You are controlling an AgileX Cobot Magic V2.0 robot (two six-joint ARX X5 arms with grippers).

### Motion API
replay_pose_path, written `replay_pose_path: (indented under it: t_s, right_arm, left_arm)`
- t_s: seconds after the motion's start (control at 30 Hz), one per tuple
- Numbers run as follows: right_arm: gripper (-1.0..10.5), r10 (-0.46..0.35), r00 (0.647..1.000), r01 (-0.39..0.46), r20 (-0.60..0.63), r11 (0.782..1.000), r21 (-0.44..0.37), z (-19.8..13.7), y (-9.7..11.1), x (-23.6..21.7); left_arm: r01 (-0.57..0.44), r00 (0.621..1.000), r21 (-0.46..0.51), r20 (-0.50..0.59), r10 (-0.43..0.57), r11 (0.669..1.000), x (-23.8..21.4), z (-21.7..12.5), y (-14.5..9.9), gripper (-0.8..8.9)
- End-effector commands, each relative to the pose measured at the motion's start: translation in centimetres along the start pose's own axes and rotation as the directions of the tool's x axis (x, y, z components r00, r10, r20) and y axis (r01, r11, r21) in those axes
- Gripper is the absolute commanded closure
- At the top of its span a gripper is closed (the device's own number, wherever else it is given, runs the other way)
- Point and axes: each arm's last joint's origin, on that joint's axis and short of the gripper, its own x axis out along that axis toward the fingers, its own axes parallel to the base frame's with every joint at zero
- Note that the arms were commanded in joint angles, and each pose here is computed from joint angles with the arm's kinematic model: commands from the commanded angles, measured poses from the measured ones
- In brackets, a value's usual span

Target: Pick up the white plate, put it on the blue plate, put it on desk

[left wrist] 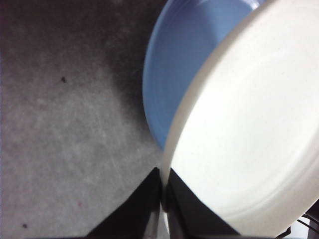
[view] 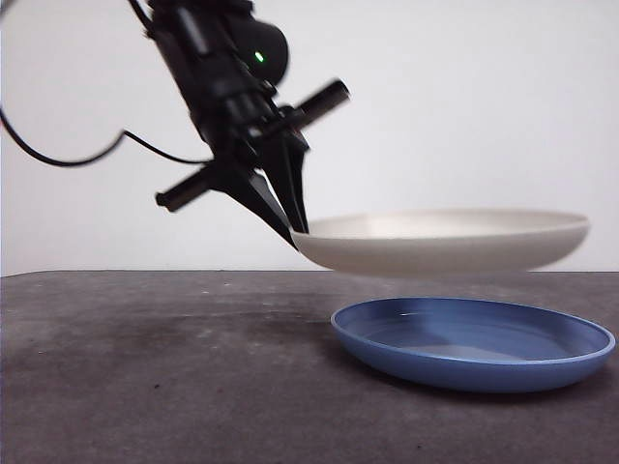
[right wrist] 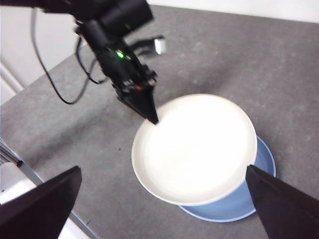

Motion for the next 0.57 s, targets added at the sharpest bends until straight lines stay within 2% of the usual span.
replay_pose_path:
  t_s: [0.03,0.2,0.33,0.57]
  right_arm:
    - [3.5,0.005,1.0,-0.005,0.027,1.0,-0.001,0.5,0.3,-0.6]
    - [3.5,0.006,0.999,-0.006,0.032,1.0,-0.002,0.6,0.4,-0.8]
    - [3.5,0.012,1.0,-0.012,0.026,1.0,-0.001,0.6,0.4,-0.9]
    - [3.5,0.012,1.0,-0.012,0.023,1.0,0.0,0.6,0.4,-0.9]
  left_arm:
    - [-0.012,1.0,0.013,-0.027,0.012,1.0,1.4,1.4,-0.9,8.02]
    - [-0.026,0.998,0.029,-0.058,0.028,0.999,3.1,2.9,-2.1,8.02]
    - [-0.085,0.994,0.047,-0.067,0.088,0.995,4.1,3.7,-2.9,8.02]
    - [-0.13,0.987,0.059,-0.087,0.135,0.99,4.8,4.0,-3.0,8.03]
